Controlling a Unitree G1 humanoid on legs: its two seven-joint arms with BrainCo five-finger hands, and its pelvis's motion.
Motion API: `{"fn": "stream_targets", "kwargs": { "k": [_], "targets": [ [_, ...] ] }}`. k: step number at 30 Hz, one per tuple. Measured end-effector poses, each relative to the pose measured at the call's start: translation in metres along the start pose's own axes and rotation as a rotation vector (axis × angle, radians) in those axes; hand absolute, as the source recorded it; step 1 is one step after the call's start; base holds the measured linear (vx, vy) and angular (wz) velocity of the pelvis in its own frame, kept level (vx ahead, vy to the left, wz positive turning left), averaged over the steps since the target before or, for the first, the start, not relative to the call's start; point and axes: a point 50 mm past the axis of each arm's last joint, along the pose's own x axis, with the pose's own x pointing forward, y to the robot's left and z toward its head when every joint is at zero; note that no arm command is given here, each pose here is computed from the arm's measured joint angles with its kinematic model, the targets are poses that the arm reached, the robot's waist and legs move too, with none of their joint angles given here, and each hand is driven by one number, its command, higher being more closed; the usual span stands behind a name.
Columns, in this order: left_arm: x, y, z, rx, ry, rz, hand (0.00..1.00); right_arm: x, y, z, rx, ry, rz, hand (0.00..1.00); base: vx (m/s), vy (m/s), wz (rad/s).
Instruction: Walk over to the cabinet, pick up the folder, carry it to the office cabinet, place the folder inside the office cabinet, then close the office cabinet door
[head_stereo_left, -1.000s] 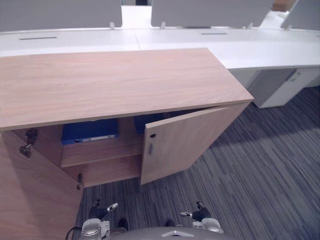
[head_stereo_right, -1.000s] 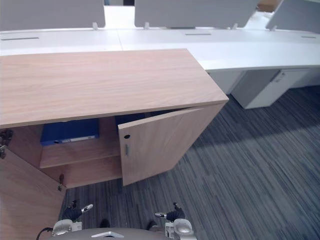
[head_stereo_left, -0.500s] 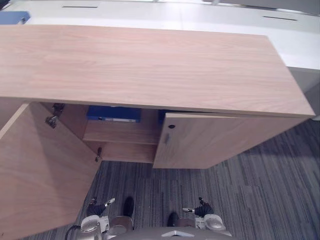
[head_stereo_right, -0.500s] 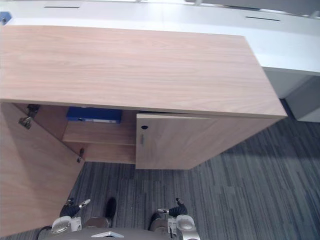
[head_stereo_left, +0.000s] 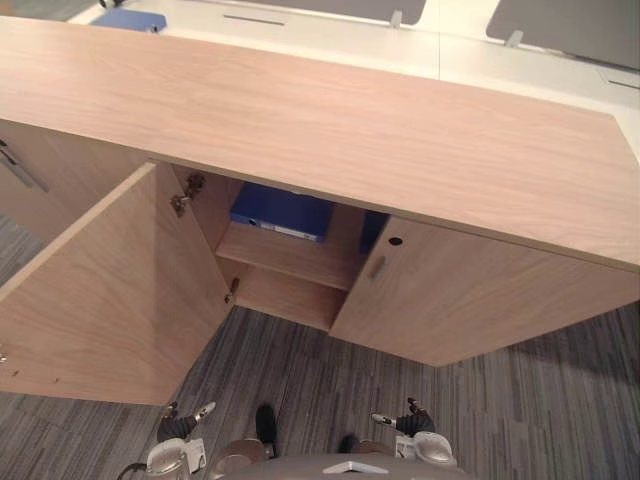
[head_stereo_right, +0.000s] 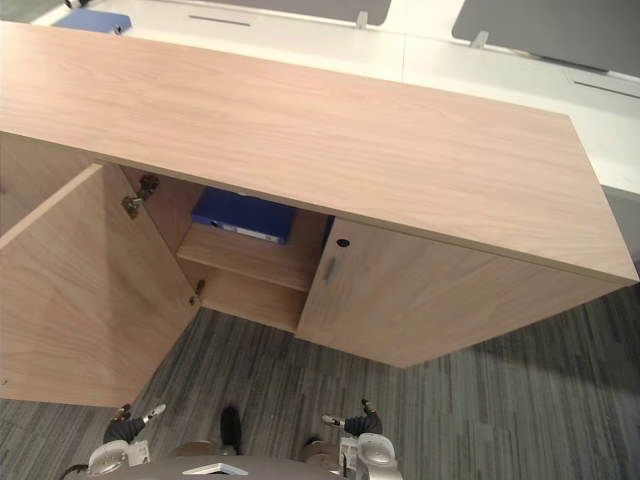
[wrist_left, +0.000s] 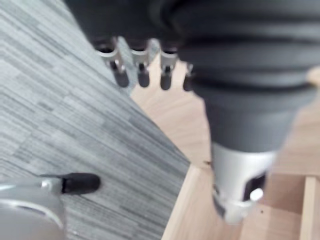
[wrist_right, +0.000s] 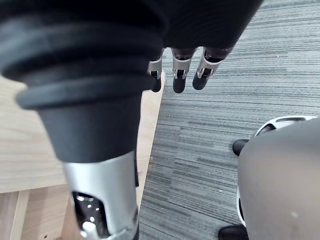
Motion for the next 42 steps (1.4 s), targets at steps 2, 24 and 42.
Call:
{"fn": "stream_targets", "kwargs": {
  "k": [2,24,42],
  "targets": [
    [-0.001,0.002,-0.005,0.003,0.013,0.003,0.00,0.002,0.002,0.004,-0.002,-0.004,0.006,0.00,0.00,0.000,0.02],
    [-0.002,0.174,0.064,-0.092,-0.159,0.495,0.00,0.008,-0.016,0.006,-0.085,0.011,-0.017,0.00,0.01,-0.010,0.04],
    [-0.012,0.179,0.141,0.059,-0.439,0.454,0.00,0.007,-0.016,0.004,-0.120,0.006,0.000,0.00,0.04,-0.010,0.03]
  ]
}}
